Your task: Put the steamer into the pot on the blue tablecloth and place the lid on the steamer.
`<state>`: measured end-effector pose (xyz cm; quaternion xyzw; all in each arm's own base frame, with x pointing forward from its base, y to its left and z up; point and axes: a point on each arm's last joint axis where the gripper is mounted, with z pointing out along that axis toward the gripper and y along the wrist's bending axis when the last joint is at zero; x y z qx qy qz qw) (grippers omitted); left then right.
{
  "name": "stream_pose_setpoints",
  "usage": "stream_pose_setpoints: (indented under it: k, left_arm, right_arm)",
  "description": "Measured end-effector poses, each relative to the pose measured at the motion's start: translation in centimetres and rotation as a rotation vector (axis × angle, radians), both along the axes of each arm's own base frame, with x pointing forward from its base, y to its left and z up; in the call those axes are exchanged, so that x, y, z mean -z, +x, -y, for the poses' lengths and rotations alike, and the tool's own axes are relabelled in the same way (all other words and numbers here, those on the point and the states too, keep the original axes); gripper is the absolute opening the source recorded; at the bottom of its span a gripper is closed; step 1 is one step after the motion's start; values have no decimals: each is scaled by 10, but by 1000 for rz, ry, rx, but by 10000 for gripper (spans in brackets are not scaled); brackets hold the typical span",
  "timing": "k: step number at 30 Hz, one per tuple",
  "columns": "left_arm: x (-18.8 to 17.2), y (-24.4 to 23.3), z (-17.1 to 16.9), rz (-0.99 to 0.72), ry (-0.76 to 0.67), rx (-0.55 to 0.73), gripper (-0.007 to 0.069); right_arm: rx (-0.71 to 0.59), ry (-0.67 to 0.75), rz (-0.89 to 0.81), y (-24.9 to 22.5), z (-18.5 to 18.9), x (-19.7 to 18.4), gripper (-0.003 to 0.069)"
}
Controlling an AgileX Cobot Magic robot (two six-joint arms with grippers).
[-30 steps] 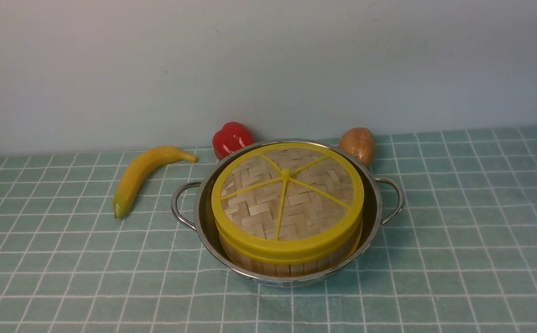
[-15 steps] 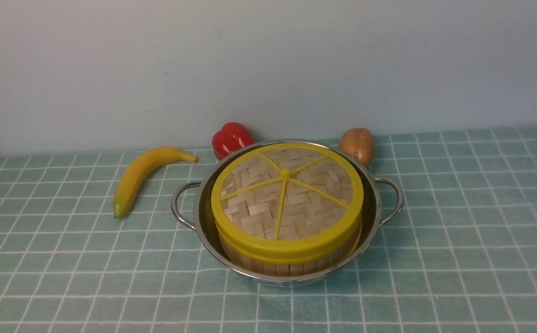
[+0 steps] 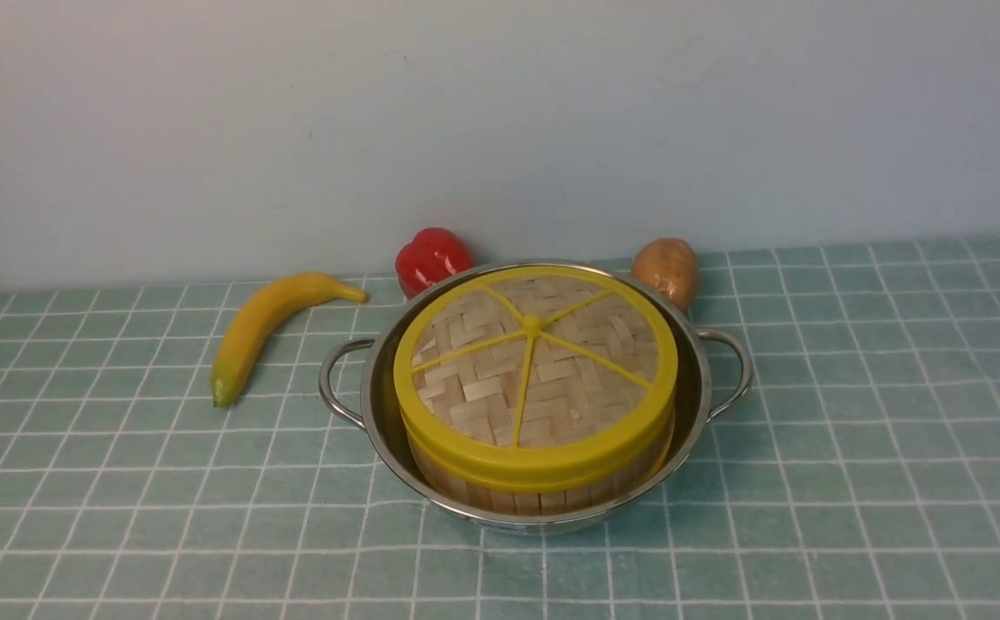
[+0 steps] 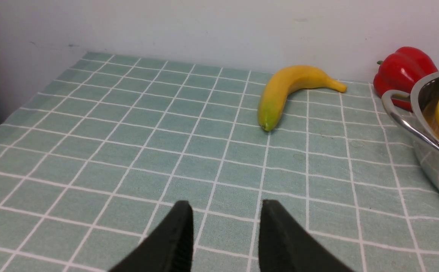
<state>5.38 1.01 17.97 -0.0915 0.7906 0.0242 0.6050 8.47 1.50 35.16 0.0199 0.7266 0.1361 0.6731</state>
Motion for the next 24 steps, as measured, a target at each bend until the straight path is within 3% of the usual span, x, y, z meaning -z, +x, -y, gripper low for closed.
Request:
stream_pose_setpoints:
  k: [6, 10, 24]
  left_arm:
    - [0, 0, 0, 0, 0, 0, 243]
    - [0, 0, 0, -3, 0, 0, 243]
    - [0, 0, 0, -4, 0, 0, 243]
  right_arm:
    - [77, -67, 114, -37, 9, 79, 101]
    - [70, -62, -18, -32, 8, 136, 127]
    - [95, -192, -120, -29, 11, 166, 194]
